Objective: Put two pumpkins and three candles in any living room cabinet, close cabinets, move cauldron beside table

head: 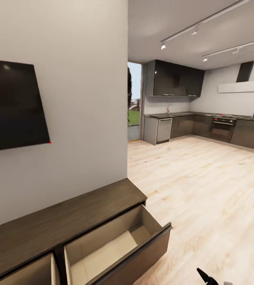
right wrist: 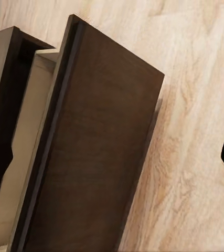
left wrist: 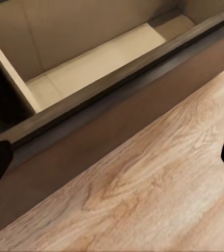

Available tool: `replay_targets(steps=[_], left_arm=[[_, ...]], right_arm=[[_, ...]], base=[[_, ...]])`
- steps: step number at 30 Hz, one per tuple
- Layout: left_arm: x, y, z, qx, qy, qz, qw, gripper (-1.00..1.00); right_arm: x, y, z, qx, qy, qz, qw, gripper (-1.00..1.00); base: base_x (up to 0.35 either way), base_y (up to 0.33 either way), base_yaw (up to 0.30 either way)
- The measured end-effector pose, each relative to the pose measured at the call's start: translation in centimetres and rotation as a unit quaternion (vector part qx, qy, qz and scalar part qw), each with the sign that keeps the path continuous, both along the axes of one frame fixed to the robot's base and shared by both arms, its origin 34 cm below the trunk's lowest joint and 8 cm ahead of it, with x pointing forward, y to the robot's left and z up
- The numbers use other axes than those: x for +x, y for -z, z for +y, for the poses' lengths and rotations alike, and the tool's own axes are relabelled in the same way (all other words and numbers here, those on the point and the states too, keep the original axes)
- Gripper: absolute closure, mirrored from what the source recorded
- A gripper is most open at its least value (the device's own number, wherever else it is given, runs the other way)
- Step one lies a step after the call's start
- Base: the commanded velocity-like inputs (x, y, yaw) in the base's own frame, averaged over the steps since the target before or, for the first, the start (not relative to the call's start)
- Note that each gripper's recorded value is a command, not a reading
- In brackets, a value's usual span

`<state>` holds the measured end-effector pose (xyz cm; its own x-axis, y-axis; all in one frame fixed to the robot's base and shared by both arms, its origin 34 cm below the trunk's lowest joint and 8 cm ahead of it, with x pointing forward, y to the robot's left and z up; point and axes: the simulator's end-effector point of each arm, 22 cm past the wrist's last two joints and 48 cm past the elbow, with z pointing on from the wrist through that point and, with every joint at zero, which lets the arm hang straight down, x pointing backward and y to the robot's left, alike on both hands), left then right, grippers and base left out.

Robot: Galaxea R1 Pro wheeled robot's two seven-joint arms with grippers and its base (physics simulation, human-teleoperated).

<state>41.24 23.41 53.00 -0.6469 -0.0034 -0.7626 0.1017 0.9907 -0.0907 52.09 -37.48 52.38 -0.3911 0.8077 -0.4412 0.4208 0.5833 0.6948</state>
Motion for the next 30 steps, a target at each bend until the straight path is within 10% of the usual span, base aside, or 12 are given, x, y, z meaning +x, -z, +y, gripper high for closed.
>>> replay_targets(steps=[30], left_arm=[[0.07, -0.07, 0.0, 0.0, 0.0, -0.001, 1.0, -1.0]], right_arm=[[0.08, -0.1, 0.0, 0.0, 0.0, -0.001, 1.0, -1.0]], base=[[-0.088, 0.083, -0.293]])
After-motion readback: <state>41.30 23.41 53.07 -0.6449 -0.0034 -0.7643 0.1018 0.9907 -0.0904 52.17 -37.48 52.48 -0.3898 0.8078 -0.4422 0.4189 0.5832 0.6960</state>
